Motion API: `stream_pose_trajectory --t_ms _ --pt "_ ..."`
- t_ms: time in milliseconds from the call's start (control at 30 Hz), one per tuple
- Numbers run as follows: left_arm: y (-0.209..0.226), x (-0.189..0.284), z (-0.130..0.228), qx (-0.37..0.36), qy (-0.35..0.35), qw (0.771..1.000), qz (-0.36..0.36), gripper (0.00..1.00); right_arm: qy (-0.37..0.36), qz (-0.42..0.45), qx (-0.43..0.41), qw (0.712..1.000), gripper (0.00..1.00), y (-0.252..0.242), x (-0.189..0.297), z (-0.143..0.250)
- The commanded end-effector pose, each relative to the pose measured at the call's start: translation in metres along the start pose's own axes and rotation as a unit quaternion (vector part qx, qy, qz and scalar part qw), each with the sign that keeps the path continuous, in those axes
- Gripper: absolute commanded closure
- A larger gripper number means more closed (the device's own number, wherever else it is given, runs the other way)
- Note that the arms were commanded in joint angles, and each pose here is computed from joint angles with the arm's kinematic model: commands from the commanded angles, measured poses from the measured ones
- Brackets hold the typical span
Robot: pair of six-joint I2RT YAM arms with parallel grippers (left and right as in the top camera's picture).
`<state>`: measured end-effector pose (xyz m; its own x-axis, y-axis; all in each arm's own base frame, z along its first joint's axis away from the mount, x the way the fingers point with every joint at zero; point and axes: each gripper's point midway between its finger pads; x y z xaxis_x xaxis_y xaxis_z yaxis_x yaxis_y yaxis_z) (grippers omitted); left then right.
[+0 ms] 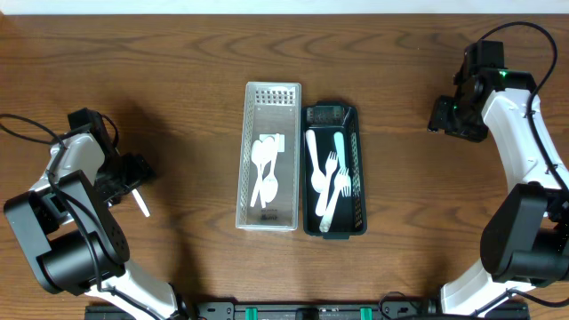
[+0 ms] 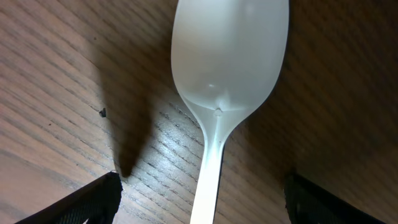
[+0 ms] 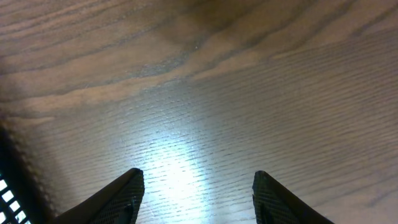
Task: Pack container
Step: 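Move the left gripper to the last white spoon and grasp it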
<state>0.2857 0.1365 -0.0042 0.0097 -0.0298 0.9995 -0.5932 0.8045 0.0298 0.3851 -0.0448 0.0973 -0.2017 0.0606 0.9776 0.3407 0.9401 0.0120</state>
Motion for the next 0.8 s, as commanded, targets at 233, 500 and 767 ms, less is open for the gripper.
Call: stream_pose_trajectory --t_ms 233,500,767 --pt "0.0036 -0.0247 0.0123 -0.009 0.043 0.999 -0.011 0.14 0.003 0.006 0.007 1.0 0.4 -0.0041 -0.0024 0.001" --pt "0.0029 -0.025 0.0091 -0.008 0.036 0.999 -0.01 0.38 0.004 0.006 0.007 1.0 0.4 -0.0042 -0.0024 0.0015" --pt "0.0028 -0.0251 0.0085 -0.008 0.035 0.999 -0.009 0.62 0.007 0.007 0.007 1.0 0.41 -0.0046 -0.0024 0.0031"
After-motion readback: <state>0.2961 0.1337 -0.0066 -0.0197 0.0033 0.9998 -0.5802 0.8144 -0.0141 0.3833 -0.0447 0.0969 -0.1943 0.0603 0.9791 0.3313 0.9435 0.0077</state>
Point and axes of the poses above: each gripper's point midway between its finger pads, its own x axis back along the fingers, its own y axis along the line the jaws close on, z = x × y, and after that the axes turned 2 degrees about -x, right-handed
